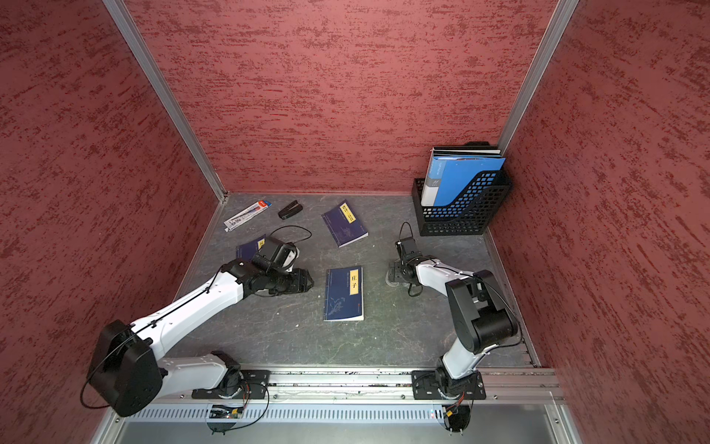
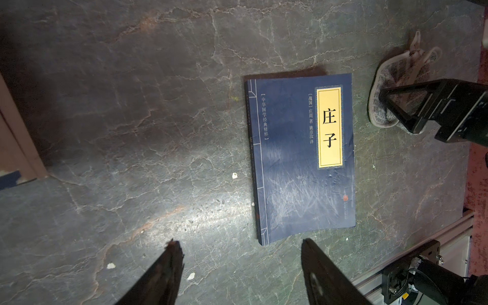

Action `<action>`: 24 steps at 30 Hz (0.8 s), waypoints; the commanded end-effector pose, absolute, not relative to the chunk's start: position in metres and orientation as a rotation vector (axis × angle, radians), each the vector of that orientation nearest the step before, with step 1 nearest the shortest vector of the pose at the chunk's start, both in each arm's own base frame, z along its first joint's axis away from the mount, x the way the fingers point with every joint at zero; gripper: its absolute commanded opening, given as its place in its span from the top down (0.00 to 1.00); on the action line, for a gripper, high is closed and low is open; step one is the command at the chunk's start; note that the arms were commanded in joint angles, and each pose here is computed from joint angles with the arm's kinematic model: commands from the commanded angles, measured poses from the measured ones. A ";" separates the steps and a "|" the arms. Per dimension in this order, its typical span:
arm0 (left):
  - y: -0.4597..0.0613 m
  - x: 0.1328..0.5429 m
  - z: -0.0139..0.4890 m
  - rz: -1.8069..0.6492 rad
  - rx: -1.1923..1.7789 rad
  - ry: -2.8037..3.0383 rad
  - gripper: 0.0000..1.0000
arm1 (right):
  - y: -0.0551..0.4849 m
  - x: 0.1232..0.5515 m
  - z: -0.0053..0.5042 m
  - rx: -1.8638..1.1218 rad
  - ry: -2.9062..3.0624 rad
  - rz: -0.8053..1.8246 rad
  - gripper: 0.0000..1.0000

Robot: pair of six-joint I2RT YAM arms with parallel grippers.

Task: Wipe the cover of the book
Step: Pick up the cleaning item at the center of the board.

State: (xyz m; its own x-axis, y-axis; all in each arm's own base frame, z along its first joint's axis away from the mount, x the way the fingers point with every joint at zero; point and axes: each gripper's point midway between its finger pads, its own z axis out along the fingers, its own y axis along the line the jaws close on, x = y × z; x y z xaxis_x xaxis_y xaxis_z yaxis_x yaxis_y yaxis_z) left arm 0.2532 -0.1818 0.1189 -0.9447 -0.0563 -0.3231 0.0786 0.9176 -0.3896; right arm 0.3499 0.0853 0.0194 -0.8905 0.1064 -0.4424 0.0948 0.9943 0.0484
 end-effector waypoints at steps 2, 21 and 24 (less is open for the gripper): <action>-0.184 0.253 0.117 -0.598 0.046 2.744 0.28 | 0.076 0.347 0.007 0.191 2.725 -0.030 0.25; -0.182 0.257 0.116 -0.600 0.033 2.735 0.28 | 0.133 0.358 0.115 0.008 2.492 0.255 0.78; -0.181 0.260 0.120 -0.604 0.032 2.726 0.28 | 0.175 0.348 0.144 -0.106 2.441 0.390 0.79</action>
